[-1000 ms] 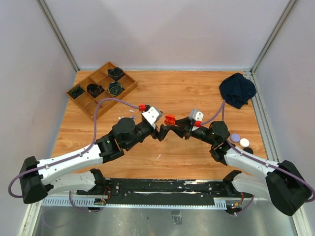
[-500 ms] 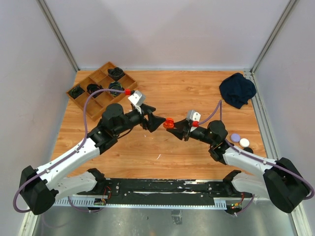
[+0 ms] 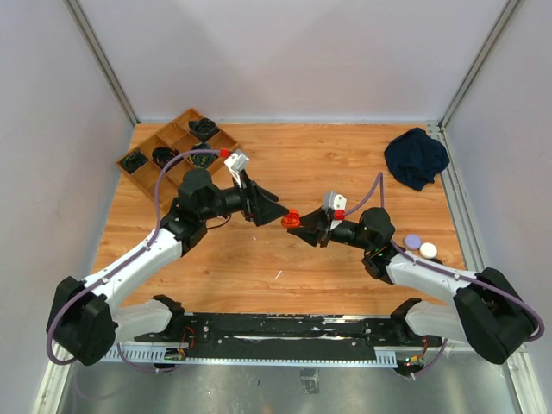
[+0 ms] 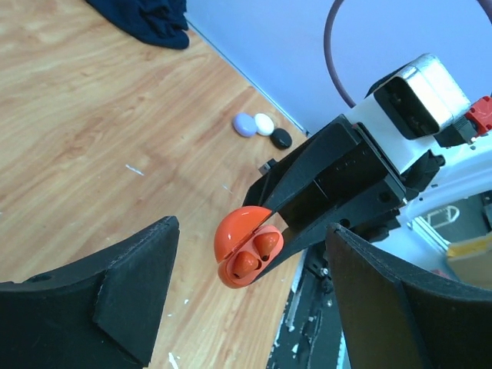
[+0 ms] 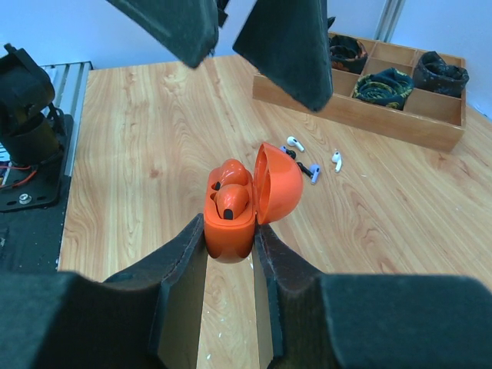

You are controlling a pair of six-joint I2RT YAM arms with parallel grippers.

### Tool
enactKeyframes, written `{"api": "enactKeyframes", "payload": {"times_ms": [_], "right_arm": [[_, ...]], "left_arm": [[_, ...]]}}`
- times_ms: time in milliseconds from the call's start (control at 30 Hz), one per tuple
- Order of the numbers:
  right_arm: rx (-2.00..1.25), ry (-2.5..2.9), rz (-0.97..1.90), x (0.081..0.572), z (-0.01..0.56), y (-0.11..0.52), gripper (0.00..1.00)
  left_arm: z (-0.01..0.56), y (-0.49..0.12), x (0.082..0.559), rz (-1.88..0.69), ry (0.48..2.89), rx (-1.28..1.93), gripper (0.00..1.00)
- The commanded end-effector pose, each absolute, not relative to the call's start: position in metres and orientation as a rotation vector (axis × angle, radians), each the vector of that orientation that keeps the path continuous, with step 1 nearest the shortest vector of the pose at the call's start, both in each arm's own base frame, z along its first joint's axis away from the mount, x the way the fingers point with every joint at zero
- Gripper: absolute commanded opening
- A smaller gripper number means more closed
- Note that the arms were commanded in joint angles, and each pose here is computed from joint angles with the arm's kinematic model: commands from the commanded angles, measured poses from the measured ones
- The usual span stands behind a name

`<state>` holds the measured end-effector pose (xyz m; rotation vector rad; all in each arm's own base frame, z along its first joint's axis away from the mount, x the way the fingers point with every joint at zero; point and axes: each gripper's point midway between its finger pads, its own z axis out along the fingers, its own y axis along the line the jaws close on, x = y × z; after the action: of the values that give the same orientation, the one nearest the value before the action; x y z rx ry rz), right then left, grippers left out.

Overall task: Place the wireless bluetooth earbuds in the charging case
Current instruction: Close the charging case.

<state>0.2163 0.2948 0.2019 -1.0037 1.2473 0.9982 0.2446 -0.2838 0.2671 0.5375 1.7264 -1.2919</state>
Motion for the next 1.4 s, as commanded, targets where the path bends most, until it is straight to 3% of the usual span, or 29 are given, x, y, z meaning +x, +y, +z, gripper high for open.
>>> {"api": "enactKeyframes", "payload": {"times_ms": [0, 533, 1367], "right_arm": [[-1.001, 1.152, 1.032, 0.215, 0.228, 0.300, 0.08], [-0.995, 1.152, 1.062, 0.214, 0.229, 0.302, 0.08], [-0.999, 1.204, 1.098, 0.210, 0.215, 0.301, 0.08]], "left_arm": [[0.267, -0.291, 0.236, -1.417, 1.735, 0.573, 0.83], [0.245, -0.298, 0.224, -1.520, 1.805, 0.627, 0.82], [0.264, -0.303, 0.197, -1.640, 1.714, 0.720, 0.70]]}}
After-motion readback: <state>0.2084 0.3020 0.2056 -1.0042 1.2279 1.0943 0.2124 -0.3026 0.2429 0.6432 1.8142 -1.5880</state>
